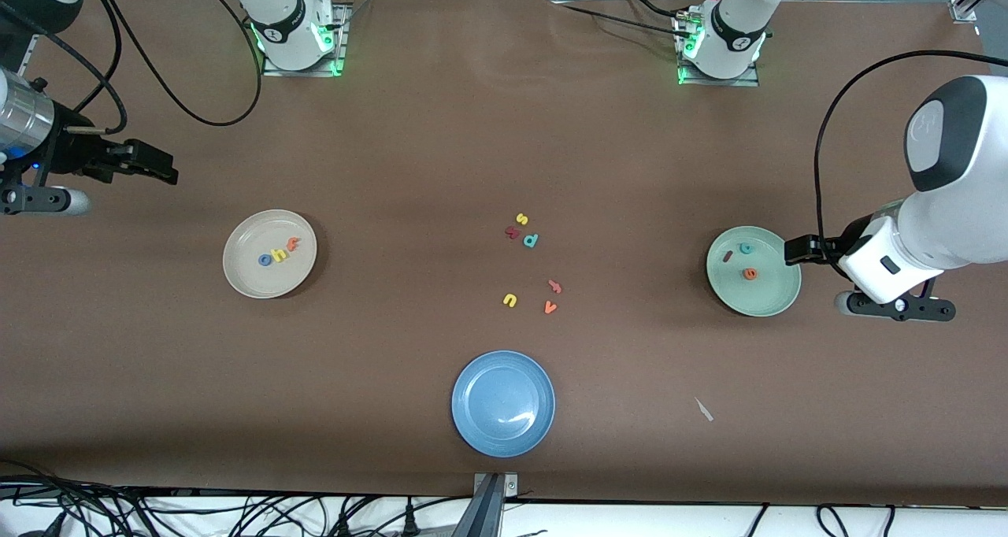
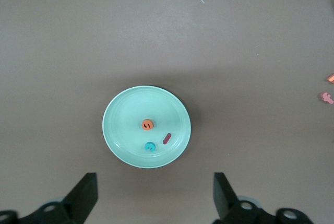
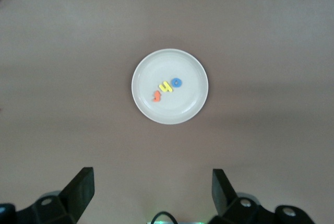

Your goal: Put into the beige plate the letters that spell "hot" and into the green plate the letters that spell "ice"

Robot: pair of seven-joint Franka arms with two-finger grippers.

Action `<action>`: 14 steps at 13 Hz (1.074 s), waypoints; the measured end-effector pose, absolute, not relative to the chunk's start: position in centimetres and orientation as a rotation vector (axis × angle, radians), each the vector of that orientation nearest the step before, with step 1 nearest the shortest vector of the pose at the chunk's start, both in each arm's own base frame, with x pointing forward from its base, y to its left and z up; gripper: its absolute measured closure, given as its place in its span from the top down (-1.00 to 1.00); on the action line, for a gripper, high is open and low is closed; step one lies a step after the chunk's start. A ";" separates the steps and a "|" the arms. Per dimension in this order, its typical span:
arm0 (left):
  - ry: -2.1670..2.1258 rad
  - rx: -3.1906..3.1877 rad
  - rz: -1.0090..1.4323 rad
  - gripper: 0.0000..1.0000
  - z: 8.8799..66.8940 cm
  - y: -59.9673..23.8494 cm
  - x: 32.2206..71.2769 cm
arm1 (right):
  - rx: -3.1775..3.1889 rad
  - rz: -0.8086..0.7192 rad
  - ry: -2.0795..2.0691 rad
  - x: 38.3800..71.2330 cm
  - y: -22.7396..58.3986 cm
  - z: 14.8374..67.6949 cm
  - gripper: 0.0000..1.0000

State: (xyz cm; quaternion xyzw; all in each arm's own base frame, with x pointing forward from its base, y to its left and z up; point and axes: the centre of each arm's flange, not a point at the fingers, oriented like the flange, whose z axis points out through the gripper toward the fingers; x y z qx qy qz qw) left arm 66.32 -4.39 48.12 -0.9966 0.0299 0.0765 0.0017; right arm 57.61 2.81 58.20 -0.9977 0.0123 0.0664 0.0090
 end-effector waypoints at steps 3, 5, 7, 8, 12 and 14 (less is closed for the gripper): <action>0.078 -3.126 0.238 1.00 47.9 -3.6 66.3 | -3.125 0.176 0.061 56.8 2.2 59.8 1.00; 0.078 -3.126 0.242 1.00 47.8 -3.6 66.3 | -3.128 0.174 0.066 56.5 2.0 60.2 1.00; 0.081 -3.125 0.247 1.00 47.7 -3.7 66.3 | -3.127 0.191 0.067 56.5 2.0 59.9 1.00; 0.084 -3.125 0.251 1.00 47.6 -3.8 66.2 | -3.127 0.208 0.066 56.4 2.0 59.4 1.00; 0.095 -3.123 0.265 1.00 47.1 -4.3 66.1 | -3.126 0.244 0.055 56.2 2.4 58.4 1.00; 0.099 -3.122 0.274 1.00 46.9 -4.4 66.0 | -3.127 0.245 0.045 56.2 2.8 58.4 1.00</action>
